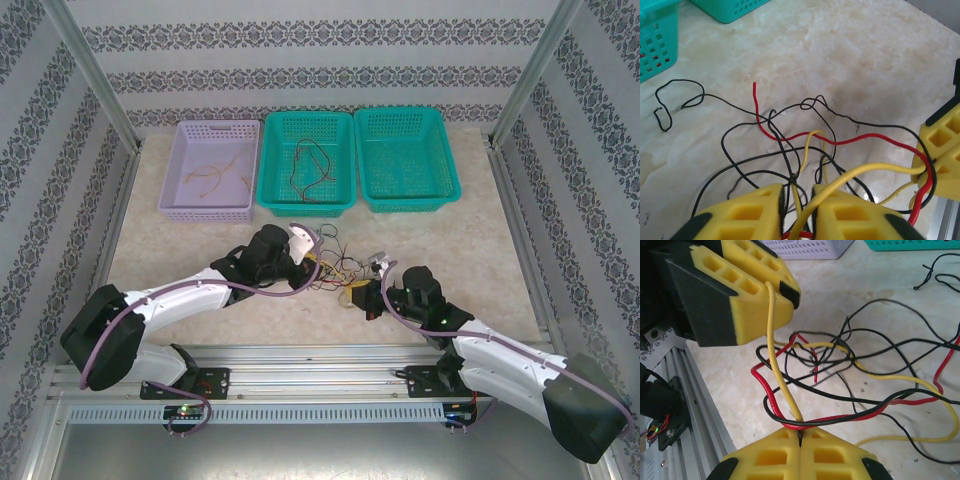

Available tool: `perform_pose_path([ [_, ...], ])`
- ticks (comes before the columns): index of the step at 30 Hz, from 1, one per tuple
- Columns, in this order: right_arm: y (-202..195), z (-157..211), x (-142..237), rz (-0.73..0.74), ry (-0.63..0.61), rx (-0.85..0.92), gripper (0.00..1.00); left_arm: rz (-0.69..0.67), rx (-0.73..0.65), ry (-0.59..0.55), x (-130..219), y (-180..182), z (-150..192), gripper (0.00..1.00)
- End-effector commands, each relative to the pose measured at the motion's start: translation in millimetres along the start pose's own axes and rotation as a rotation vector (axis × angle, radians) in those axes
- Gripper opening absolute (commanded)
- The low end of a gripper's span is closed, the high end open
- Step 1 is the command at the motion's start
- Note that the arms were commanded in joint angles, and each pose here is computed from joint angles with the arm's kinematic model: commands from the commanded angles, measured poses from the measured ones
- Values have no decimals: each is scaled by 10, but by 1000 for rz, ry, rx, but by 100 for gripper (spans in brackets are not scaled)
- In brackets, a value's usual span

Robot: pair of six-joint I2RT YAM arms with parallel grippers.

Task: Untangle the cables

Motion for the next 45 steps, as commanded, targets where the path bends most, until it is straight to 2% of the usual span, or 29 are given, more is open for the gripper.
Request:
perform_pose_path([
  [1, 113, -79, 16, -42, -35, 53, 0, 47, -11, -72, -12, -54, -150, 12],
  [4, 109, -84, 21, -33, -43, 52, 0, 62, 3, -74, -17, -62, -163, 0],
  [9, 96, -107, 69, 11, -82, 45, 0, 6, 41, -103, 9, -9, -255, 0],
  [11, 84, -123, 114, 39, -121, 30, 24, -29, 64, -121, 52, 26, -347, 0],
  [14, 93, -164, 214, 71, -187, 7, 50, -91, 127, -168, 136, 68, -483, 0],
  [19, 169, -250, 412, 79, -281, -23, 61, -155, 269, -235, 245, 109, -614, 0],
  [21, 190, -291, 488, 91, -317, -52, 62, -147, 320, -250, 256, 105, -631, 0],
  [24, 162, -366, 554, 179, -352, -158, 57, -113, 379, -265, 259, 77, -643, 0],
  [29, 202, -482, 382, 132, -273, -328, 50, -70, 375, -287, 279, -42, -657, 0],
  [33, 277, -567, 165, 104, -179, -252, 48, -42, 405, -330, 313, -65, -632, 0],
  [38, 347, -436, -14, 61, -91, -84, 46, -50, 437, -313, 339, -62, -635, 0],
  [41, 334, -366, -13, 117, -107, -18, 46, -44, 445, -305, 332, -65, -652, 0],
  [45, 203, -326, 85, 229, -207, -60, 45, -35, 451, -306, 343, -72, -649, 0],
])
Point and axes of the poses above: each hand's point on the last joint's axis, 136 mm out from that joint toward the fingers, its own x axis back along the fingers, its own y axis along the line the jaws close on, z = x × y, the point moved 10 cm from there along x, back along the fingers, and after that the axes turned 10 degrees about -x, right-handed, at the moved point
